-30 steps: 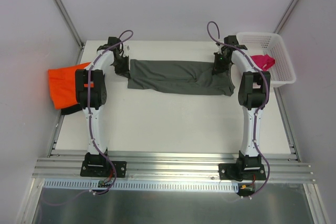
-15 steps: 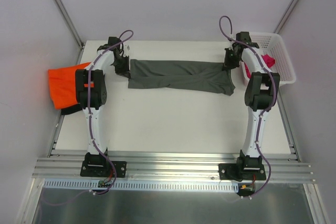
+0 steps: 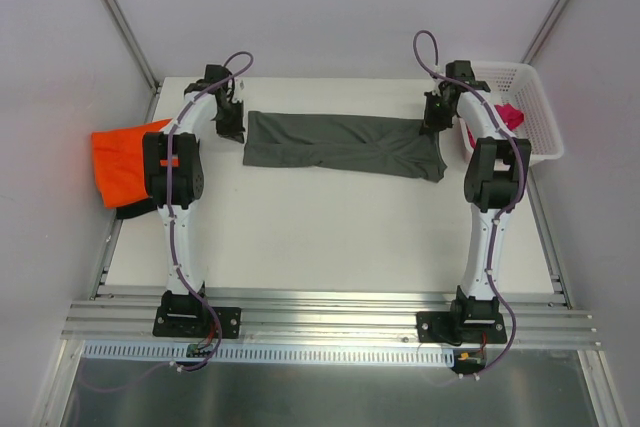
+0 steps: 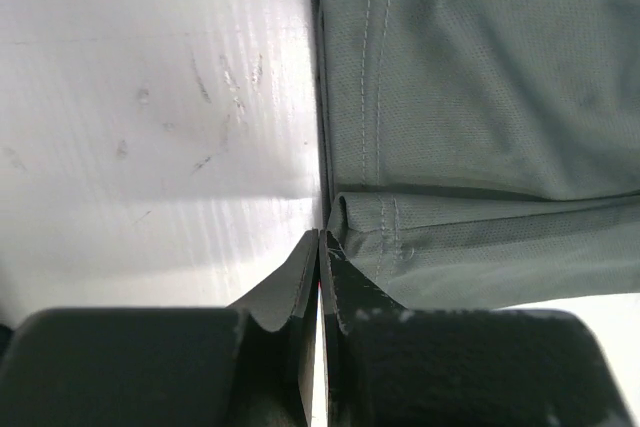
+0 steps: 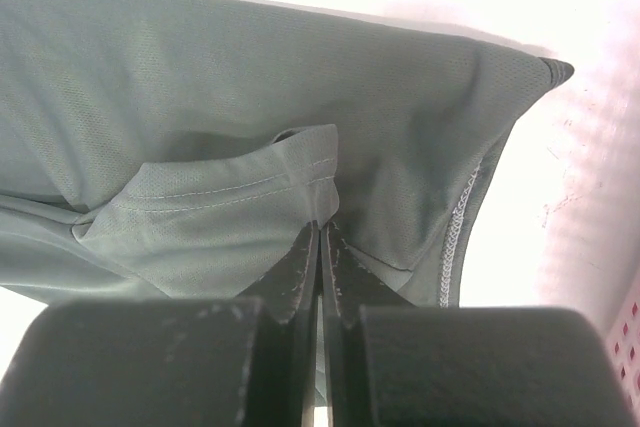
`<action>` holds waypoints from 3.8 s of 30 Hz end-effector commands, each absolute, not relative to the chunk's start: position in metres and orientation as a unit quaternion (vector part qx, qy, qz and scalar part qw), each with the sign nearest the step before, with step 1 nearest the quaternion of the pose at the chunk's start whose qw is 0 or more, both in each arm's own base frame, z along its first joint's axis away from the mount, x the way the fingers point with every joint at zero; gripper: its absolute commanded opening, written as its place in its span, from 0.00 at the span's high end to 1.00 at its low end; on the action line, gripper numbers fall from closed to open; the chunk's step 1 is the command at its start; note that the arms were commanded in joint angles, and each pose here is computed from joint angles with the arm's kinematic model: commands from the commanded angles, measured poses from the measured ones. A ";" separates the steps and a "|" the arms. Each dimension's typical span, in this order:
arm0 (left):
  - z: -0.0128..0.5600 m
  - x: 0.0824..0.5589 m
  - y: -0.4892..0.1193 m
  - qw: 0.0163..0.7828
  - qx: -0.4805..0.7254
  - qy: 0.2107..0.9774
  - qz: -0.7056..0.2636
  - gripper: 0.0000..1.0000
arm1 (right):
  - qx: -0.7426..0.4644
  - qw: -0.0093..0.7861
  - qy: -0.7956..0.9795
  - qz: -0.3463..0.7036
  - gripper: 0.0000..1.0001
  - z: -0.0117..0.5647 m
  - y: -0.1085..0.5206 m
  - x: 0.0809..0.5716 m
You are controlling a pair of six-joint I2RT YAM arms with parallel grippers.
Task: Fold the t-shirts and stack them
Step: Fold the other side of the tshirt into a rectangle
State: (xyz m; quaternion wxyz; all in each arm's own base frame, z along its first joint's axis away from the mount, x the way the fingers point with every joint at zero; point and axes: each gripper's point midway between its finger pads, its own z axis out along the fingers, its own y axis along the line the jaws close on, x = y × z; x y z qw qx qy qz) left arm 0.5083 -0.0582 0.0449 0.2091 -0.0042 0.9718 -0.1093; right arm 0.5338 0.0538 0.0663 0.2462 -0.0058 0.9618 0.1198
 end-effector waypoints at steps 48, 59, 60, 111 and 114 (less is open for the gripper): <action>0.071 0.499 -0.087 0.221 0.011 0.965 -0.143 0.91 | -0.022 0.282 0.950 0.132 0.99 0.090 0.073 0.550; 0.096 0.512 -0.075 0.258 0.006 0.959 -0.113 1.00 | -0.024 0.287 0.949 0.130 0.99 0.095 0.073 0.551; 0.099 0.513 -0.074 0.263 0.006 0.959 -0.109 1.00 | -0.024 0.290 0.948 0.129 0.99 0.096 0.073 0.551; 0.129 0.517 -0.066 0.306 0.034 0.949 -0.072 0.05 | -0.015 0.342 0.932 0.121 0.21 0.161 0.083 0.542; 0.123 0.513 -0.086 0.296 0.058 0.948 -0.099 0.09 | -0.023 0.320 0.933 0.164 0.21 0.155 0.108 0.531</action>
